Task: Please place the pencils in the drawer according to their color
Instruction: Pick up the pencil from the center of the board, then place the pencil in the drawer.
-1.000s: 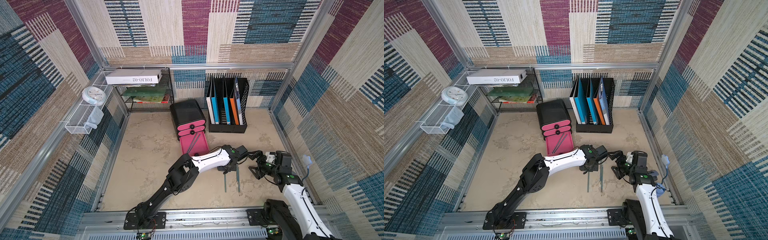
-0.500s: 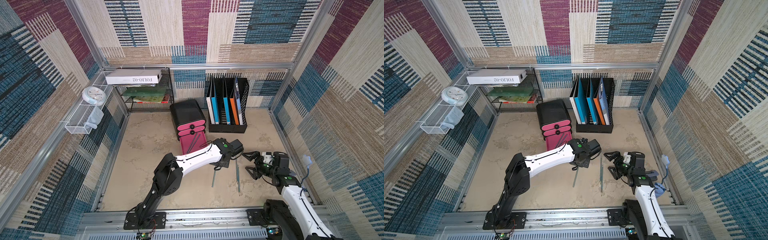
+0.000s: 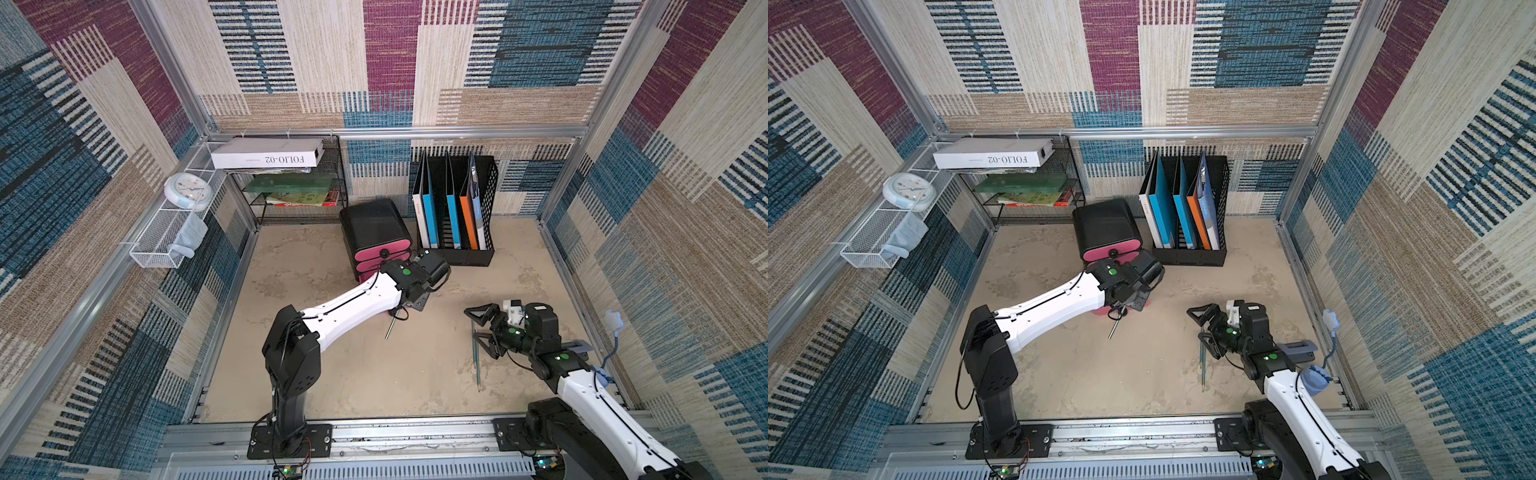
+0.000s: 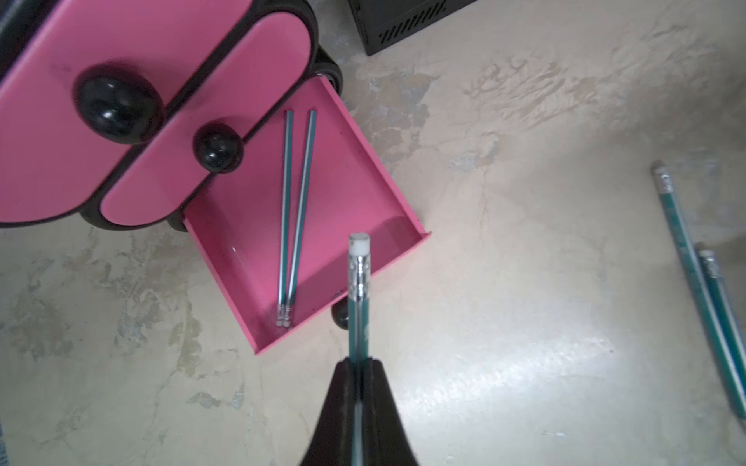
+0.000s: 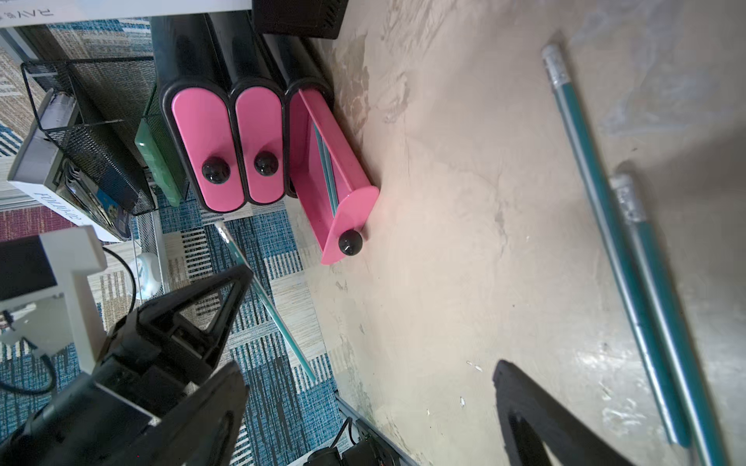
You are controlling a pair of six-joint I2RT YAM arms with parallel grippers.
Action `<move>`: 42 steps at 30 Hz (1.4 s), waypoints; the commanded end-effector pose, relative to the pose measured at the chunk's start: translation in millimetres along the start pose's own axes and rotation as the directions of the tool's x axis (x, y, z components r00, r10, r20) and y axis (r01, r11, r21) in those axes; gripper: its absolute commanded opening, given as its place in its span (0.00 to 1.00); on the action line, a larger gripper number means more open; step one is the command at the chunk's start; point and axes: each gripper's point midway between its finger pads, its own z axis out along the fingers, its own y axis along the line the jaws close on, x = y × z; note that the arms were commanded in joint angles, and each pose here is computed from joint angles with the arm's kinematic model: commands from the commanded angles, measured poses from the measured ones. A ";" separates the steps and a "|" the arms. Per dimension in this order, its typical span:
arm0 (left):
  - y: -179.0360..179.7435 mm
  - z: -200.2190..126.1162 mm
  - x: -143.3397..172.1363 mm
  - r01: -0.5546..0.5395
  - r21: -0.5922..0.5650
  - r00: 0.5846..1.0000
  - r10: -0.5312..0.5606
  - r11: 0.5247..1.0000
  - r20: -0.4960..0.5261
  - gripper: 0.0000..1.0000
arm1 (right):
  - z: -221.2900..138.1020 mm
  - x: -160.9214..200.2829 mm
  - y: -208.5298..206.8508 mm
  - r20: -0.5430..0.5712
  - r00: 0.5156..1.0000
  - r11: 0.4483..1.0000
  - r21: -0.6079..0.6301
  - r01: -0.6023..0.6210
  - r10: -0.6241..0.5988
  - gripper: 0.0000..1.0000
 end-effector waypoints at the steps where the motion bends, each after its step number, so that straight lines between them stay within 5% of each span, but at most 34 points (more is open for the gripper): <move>1: 10.3 2.3 -28.4 -0.104 -0.009 0.987 0.104 0.995 0.126 0.00 | -2.1 -10.3 7.6 0.095 0.996 0.999 -0.033 0.005 -0.002 0.99; 10: 23.2 29.9 -58.3 -0.248 -0.068 0.941 0.257 0.966 0.221 0.00 | -15.5 -16.2 -8.4 0.214 0.976 0.998 -0.050 -0.031 0.041 0.99; 21: 40.0 84.2 -77.6 -0.262 -0.096 0.937 0.277 0.960 0.214 0.00 | -21.3 -24.9 -13.5 0.280 0.957 0.997 -0.058 -0.058 0.072 0.99; 38: 38.1 121.0 -27.0 -0.266 -0.063 0.957 0.271 0.962 0.100 0.00 | -14.6 -27.9 -7.7 0.268 0.961 0.997 -0.055 -0.052 0.065 0.99; 42: 36.0 118.5 -25.3 -0.255 -0.044 0.962 0.258 0.966 0.084 0.19 | -13.4 -28.7 -4.0 0.262 0.964 0.998 -0.047 -0.041 0.051 0.99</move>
